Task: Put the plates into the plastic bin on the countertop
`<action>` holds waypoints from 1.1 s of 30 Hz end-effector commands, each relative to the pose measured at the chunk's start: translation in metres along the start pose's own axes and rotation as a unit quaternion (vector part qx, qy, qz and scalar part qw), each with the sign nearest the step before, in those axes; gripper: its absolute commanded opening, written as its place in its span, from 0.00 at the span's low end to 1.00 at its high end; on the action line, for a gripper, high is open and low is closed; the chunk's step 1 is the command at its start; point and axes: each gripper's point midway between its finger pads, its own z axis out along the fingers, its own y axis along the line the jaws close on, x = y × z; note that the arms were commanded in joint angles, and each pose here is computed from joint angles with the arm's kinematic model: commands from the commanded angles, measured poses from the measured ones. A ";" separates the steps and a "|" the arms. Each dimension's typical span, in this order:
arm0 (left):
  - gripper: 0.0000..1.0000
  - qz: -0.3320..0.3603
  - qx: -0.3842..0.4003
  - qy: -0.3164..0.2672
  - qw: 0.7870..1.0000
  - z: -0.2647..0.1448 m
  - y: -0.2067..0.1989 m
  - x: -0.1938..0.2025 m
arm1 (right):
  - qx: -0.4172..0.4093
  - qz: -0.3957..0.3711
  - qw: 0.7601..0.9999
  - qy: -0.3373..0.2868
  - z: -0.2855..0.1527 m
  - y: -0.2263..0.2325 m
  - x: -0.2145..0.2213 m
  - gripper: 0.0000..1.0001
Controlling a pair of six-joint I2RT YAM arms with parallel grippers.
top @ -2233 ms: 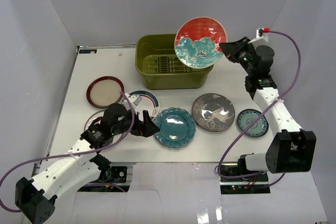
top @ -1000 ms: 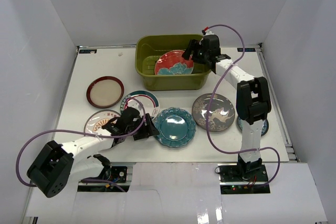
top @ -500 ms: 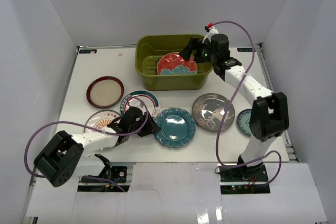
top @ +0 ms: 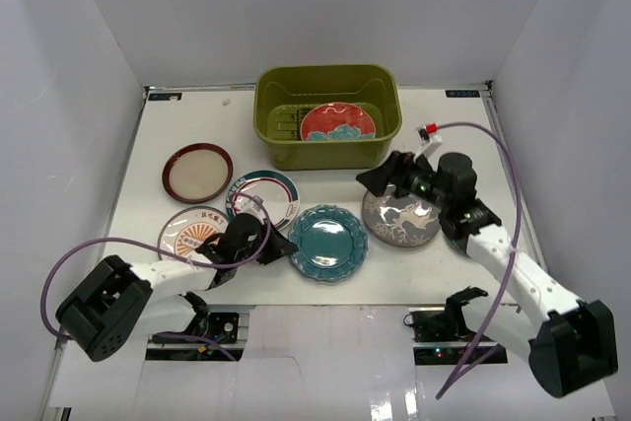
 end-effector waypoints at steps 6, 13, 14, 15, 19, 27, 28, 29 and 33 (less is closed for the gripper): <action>0.00 0.020 0.029 -0.018 0.999 -0.033 -0.001 0.005 | 0.042 0.103 0.994 0.020 -0.060 -0.023 0.088 0.84; 0.00 -0.012 0.140 -0.052 0.989 -0.065 -0.046 -0.007 | 0.067 0.146 0.987 0.026 -0.080 -0.030 0.113 0.36; 0.00 -0.014 0.149 -0.057 0.987 -0.069 -0.050 -0.009 | 0.070 0.152 0.985 0.031 -0.082 -0.031 0.117 0.36; 0.00 -0.016 0.163 -0.063 0.985 -0.074 -0.057 -0.012 | 0.067 0.156 0.985 0.032 -0.083 -0.030 0.118 0.36; 0.00 -0.025 0.190 -0.073 0.979 -0.084 -0.071 -0.018 | 0.059 0.161 0.985 0.025 -0.085 -0.024 0.114 0.43; 0.00 -0.037 0.249 -0.093 0.963 -0.110 -0.100 -0.031 | -0.002 0.140 0.987 0.078 -0.083 -0.003 0.122 0.86; 0.00 -0.037 0.257 -0.094 0.961 -0.112 -0.104 -0.032 | -0.024 0.133 0.987 0.083 -0.081 0.003 0.122 0.90; 0.00 -0.038 0.268 -0.097 0.958 -0.116 -0.108 -0.033 | -0.030 0.138 0.985 0.104 -0.079 0.002 0.131 0.92; 0.00 -0.037 0.292 -0.099 0.950 -0.127 -0.123 -0.037 | -0.053 0.118 0.984 0.126 -0.077 0.005 0.138 0.97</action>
